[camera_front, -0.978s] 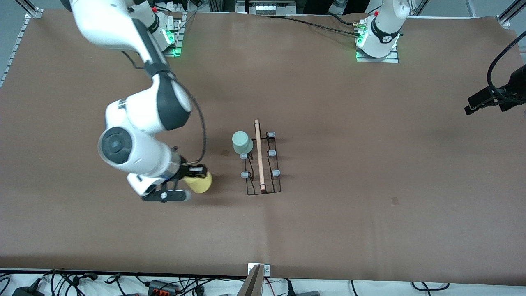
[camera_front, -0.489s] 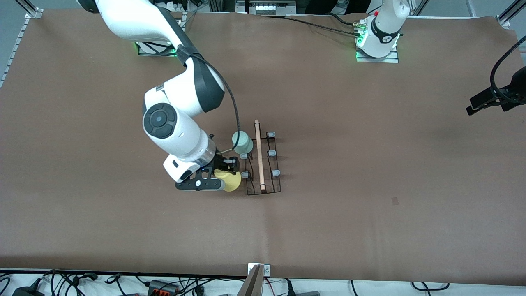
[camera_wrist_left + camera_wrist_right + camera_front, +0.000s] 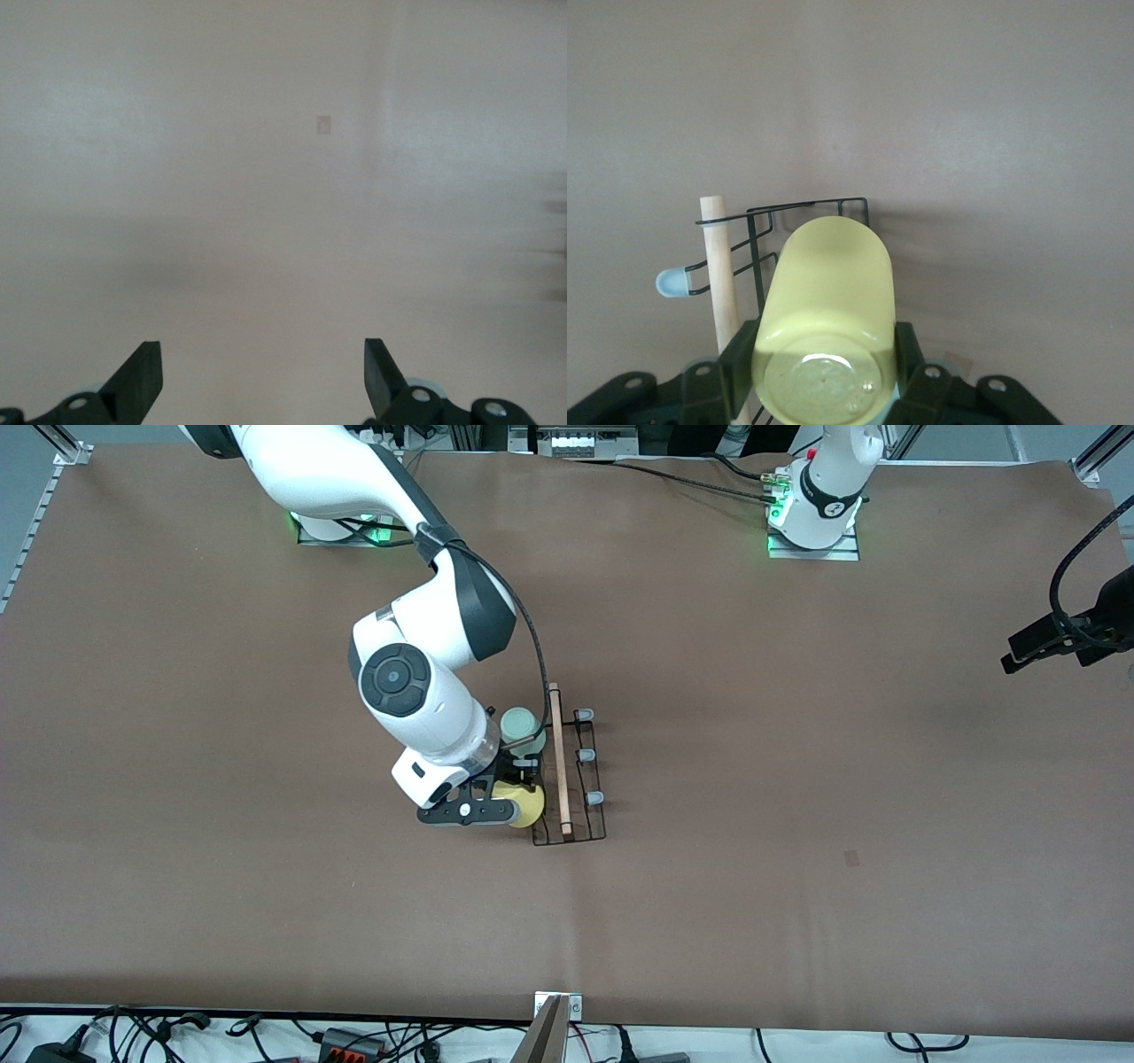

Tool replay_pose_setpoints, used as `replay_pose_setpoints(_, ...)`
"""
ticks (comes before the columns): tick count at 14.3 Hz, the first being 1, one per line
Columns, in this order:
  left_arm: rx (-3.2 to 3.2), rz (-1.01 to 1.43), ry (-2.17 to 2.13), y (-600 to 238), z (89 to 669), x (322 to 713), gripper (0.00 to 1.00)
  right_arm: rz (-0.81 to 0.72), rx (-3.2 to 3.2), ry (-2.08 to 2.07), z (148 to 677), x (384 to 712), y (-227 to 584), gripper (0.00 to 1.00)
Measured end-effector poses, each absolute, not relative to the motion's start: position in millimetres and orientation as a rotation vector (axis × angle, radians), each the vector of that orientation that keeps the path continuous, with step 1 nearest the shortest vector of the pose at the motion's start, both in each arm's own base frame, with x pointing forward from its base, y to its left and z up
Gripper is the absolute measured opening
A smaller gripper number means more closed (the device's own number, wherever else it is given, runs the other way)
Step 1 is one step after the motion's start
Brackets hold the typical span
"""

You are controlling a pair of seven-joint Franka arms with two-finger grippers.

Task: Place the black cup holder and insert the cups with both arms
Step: 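Carry the yellow cup with the right gripper to the rack, then lower the yellow cup onto a rack peg and open the right gripper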

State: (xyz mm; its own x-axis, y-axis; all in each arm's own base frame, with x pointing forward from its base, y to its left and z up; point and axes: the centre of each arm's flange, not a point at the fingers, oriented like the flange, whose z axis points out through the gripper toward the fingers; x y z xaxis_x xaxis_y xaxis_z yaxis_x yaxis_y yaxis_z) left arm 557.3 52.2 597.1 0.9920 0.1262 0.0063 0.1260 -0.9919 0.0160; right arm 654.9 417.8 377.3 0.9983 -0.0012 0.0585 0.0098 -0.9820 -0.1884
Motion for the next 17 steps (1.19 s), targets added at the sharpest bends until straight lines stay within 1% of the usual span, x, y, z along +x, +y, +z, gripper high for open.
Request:
replay_pose_setpoints(10, 3.119, 0.008, 0.202, 53.9, 597.1, 556.8, 1.00, -0.124, -2.945, -0.006, 341.2, 659.2, 427.3, 0.66)
replay_pose_setpoints(11, 3.119, 0.003, 0.201, 53.4, 596.9, 556.5, 1.00, -0.123, -2.946, -0.008, 340.8, 658.5, 428.3, 0.71)
replay_pose_setpoints(12, 3.119, -0.013, 0.199, 52.7, 596.1, 555.4, 1.00, -0.123, -2.945, -0.008, 341.2, 658.2, 428.8, 0.80)
replay_pose_setpoints(13, 3.119, -0.029, 0.198, 52.4, 595.1, 554.5, 1.00, -0.120, -2.947, -0.009, 341.6, 657.9, 428.7, 0.91)
replay_pose_setpoints(14, 3.119, -0.027, 0.197, 52.0, 595.1, 554.7, 1.00, -0.111, -2.951, -0.008, 342.6, 657.7, 427.7, 0.99)
replay_pose_setpoints(17, 3.120, -0.013, 0.187, 48.7, 595.6, 556.3, 1.00, -0.090, -2.973, 0.011, 356.5, 661.4, 413.9, 1.00)
